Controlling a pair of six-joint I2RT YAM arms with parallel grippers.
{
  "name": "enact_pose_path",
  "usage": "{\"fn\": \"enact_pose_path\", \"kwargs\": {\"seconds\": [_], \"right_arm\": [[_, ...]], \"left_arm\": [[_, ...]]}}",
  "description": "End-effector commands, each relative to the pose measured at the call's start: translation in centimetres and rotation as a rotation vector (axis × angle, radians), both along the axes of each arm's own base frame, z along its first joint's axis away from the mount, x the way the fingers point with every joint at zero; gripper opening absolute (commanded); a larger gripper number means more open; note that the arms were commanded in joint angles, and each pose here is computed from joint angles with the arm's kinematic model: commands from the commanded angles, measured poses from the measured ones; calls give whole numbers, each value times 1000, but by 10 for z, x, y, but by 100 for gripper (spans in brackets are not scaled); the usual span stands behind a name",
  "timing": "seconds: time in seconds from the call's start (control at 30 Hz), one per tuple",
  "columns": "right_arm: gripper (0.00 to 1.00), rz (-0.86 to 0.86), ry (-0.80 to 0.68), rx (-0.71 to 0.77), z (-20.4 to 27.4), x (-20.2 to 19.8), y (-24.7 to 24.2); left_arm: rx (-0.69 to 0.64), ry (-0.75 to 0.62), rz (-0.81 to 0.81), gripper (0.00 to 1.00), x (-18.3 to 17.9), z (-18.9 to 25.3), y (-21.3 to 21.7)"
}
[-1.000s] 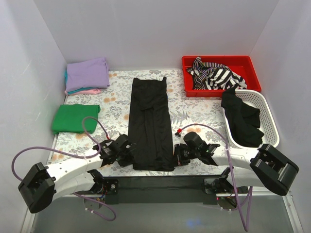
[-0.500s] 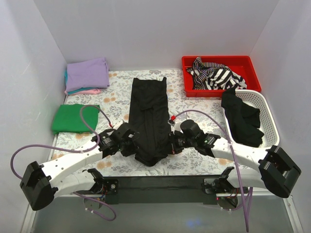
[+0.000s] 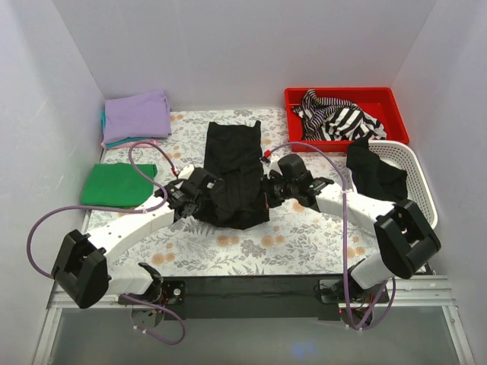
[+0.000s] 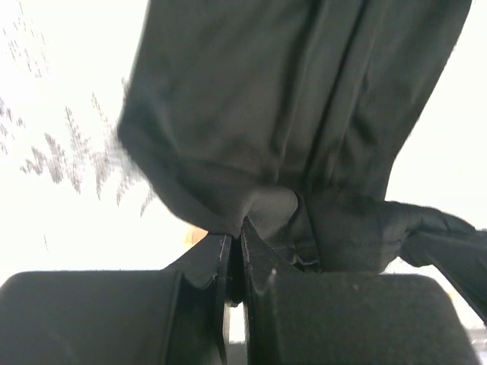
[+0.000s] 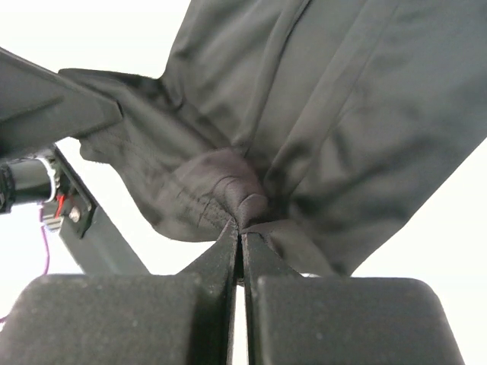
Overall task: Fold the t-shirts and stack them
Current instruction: Fold the tshirt
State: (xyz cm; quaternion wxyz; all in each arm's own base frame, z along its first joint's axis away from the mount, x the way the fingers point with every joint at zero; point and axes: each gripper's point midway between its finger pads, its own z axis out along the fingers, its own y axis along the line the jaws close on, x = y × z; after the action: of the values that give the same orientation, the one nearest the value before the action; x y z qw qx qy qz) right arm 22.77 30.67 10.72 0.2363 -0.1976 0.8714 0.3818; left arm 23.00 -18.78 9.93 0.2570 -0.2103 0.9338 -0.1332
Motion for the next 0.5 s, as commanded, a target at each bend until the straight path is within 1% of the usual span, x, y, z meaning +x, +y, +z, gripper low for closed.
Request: {"fn": "enact_pose_path", "kwargs": {"seconds": [0.0,0.07,0.13,0.17,0.37,0.47], "right_arm": [[1,46,-44,7,9,24,5],[1,43,-58,12,14,35,9],[1,41,-46,12,10,45,9],[1,39,-57,19,15,52,11],[1,24,-50,17,11,76,10],[1,4,-46,12,8,89,7]], "left_arm": [[-3,-104,18,0,44,19,6],[7,-137,21,0,63,23,9],[30,-144,13,0,72,23,12],[36,-144,21,0,82,21,13],[41,-135,8,0,109,9,13],[35,-105,6,0,120,-1,14]]}}
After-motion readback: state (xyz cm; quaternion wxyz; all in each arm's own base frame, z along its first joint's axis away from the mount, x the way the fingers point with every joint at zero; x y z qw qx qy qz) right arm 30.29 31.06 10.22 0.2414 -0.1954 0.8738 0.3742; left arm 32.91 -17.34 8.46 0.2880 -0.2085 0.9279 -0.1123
